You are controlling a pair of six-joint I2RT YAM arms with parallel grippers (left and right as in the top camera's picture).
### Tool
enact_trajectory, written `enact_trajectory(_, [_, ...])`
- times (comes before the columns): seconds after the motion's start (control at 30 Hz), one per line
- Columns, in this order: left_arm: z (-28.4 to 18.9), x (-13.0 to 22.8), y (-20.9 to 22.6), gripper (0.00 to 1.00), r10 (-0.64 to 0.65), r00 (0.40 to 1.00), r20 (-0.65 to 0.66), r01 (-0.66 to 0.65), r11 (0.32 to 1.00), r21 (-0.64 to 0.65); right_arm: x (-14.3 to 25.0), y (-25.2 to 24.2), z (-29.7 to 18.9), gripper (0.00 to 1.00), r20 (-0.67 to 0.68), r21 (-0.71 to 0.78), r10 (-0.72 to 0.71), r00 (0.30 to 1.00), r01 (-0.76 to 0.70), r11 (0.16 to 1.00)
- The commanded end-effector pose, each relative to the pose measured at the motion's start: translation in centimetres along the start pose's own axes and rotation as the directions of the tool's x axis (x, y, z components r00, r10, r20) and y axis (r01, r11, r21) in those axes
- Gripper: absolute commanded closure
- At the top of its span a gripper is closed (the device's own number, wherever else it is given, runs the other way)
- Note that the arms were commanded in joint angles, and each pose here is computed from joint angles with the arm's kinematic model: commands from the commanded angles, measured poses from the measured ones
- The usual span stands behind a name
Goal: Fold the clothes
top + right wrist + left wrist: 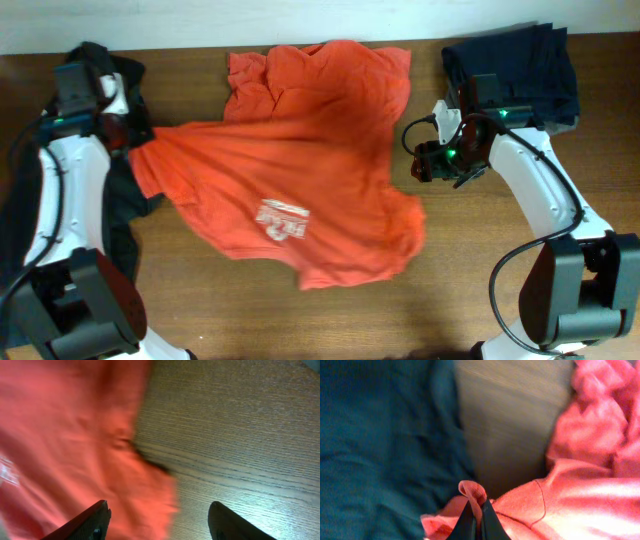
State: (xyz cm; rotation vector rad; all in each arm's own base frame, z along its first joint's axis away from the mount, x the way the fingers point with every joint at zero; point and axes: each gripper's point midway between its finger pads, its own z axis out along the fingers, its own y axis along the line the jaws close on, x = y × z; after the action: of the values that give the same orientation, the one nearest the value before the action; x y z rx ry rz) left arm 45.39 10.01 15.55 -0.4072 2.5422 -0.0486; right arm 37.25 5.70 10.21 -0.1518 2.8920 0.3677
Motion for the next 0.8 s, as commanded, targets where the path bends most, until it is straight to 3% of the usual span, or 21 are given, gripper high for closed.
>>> enact_trajectory(0.0, [-0.9, -1.8, 4.9, 0.99, -0.033, 0.997, 0.066, 0.042, 0.991, -0.131, -0.4, 0.1, -0.4, 0.31, 0.022, -0.004, -0.012, 1.0, 0.012, 1.0])
enact_trajectory(0.07, [-1.1, -2.1, 6.2, 0.91, -0.053, 0.995, 0.084, 0.065, 0.986, -0.15, -0.6, 0.1, -0.4, 0.29, 0.029, -0.004, -0.013, 0.999, 0.014, 1.0])
enact_trajectory(0.1, [-1.2, -2.4, 6.9, 0.49, -0.063, 0.993, 0.096, 0.078, 0.985, -0.157, -0.9, 0.1, -0.4, 0.28, 0.041, -0.004, -0.016, 0.999, 0.016, 1.0])
enact_trajectory(0.17, [-1.3, -2.6, 7.2, 0.01, -0.067, 0.992, 0.107, 0.083, 0.984, -0.159, -1.7, 0.1, -0.5, 0.28, 0.074, -0.003, -0.025, 0.997, 0.026, 1.0])
enact_trajectory(0.27, [-1.7, -3.3, 6.6, 0.01, -0.062, 0.991, 0.122, 0.078, 0.988, -0.136, -4.4, 0.4, -0.8, 0.28, 0.183, -0.017, -0.053, 0.982, 0.057, 0.998])
enact_trajectory(0.43, [-2.8, -3.9, 1.7, 0.01, -0.018, 0.995, 0.098, 0.018, 1.0, 0.005, -11.6, 1.6, -0.6, 0.33, 0.415, 0.001, -0.107, 0.904, 0.117, 0.993])
enact_trajectory(0.77, [-2.5, 0.7, -8.9, 0.01, 0.203, 0.979, -0.027, -0.2, 0.975, 0.1, -20.7, 1.7, 6.8, 0.34, 0.425, 0.044, -0.093, 0.9, 0.082, 0.996])
